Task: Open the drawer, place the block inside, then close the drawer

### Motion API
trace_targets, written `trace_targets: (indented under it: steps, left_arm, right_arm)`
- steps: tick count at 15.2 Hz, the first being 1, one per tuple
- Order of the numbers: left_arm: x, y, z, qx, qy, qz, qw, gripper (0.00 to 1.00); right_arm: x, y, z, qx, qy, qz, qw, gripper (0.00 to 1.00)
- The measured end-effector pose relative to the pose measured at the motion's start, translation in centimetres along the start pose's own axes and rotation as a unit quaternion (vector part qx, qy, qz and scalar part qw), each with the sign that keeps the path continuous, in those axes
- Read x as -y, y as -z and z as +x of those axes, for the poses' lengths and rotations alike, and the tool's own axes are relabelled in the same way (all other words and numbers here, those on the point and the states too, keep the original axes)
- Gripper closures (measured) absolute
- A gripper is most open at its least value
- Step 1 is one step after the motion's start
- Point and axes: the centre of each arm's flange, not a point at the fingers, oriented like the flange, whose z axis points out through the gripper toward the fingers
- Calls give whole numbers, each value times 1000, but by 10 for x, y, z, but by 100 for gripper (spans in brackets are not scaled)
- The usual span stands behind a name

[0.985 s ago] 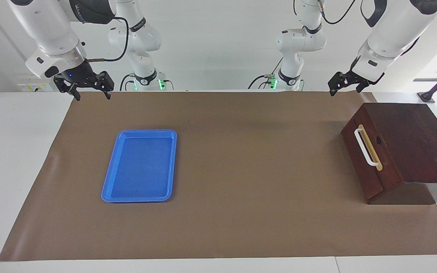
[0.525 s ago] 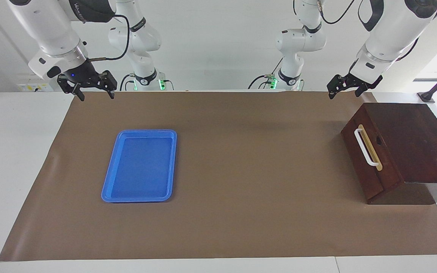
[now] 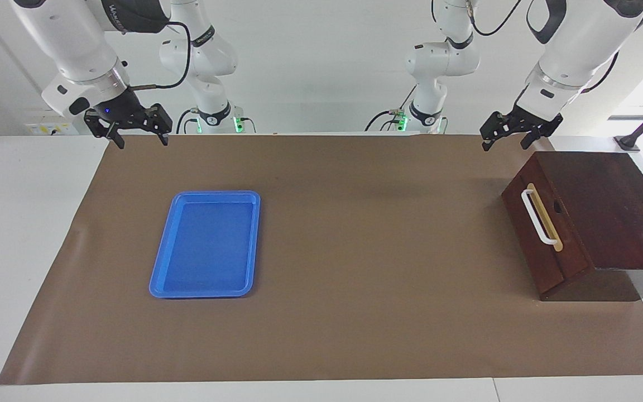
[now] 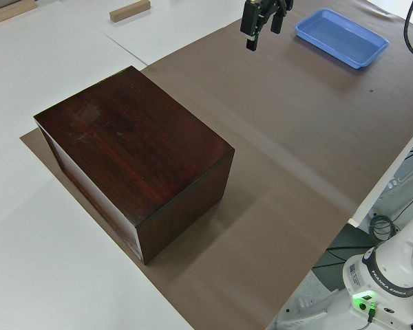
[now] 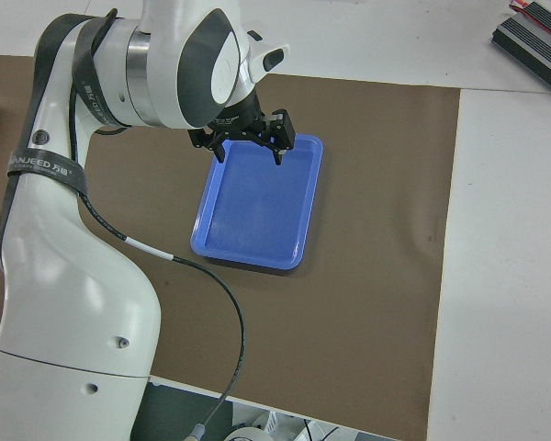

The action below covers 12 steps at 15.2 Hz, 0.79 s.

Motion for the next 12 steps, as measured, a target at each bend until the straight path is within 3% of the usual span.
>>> trace_targets:
  steps: [12]
  left_arm:
    - [-2, 0, 0, 0, -15, -7, 1000, 0]
  right_arm:
    - [0, 0, 0, -1, 0, 0, 1000, 0]
